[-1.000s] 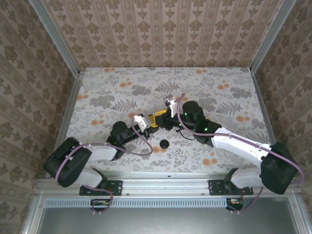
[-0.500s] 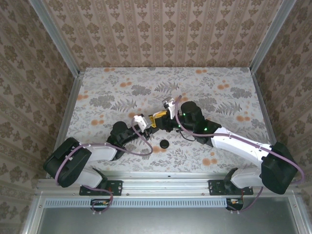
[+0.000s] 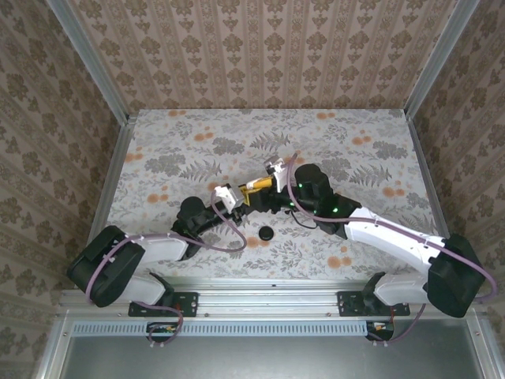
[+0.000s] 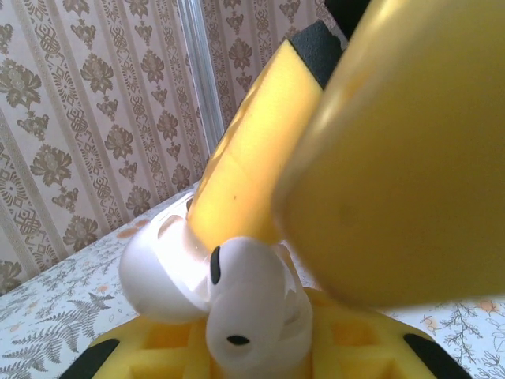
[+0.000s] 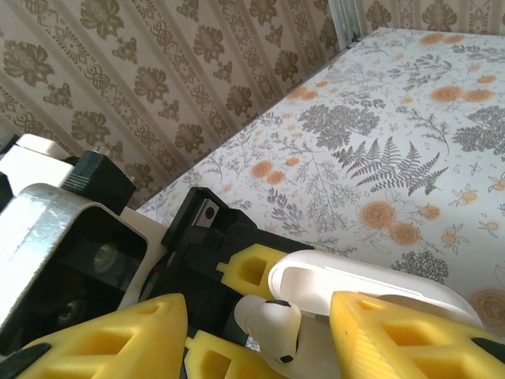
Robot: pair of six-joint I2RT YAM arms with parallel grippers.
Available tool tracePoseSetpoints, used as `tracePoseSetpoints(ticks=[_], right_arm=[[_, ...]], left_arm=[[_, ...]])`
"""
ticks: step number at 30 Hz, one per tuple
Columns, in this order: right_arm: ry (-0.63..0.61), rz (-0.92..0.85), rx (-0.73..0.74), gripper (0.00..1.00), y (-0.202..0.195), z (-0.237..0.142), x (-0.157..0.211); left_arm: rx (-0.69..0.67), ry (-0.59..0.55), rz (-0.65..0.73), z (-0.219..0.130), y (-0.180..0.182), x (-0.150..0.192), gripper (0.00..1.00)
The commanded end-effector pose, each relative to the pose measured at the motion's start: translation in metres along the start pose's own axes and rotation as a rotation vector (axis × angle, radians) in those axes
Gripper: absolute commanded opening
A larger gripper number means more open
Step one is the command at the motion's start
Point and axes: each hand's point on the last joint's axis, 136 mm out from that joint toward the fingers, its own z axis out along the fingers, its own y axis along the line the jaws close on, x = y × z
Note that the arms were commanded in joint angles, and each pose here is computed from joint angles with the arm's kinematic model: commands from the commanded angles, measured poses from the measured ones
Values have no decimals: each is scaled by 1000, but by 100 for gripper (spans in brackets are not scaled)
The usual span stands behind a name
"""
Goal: Insert wireless bluetooth earbuds into charging case
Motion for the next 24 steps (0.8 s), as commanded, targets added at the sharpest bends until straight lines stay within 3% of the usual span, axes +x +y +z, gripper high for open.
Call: tracePoseSetpoints(ticks=[1,8,12,17,24], right_arm=[[-62,24,13,54,5,-12,-21],[-122,162,37,55,6,-32,-30],[-58,272,127,54,-4,-45,-17],[112,447,326,58,-24,-54,12],[102,612,386,68,-21,-52,13]], left_arm=[[-7,-65,20,-1,1,-21,10],[-35,-38,23,-2,5,-13,10],[-49,-21,30,-2,6,-8,10],[-57,2,43,-2,8,-3,10],[-62,36,67,-2,8,0,10]])
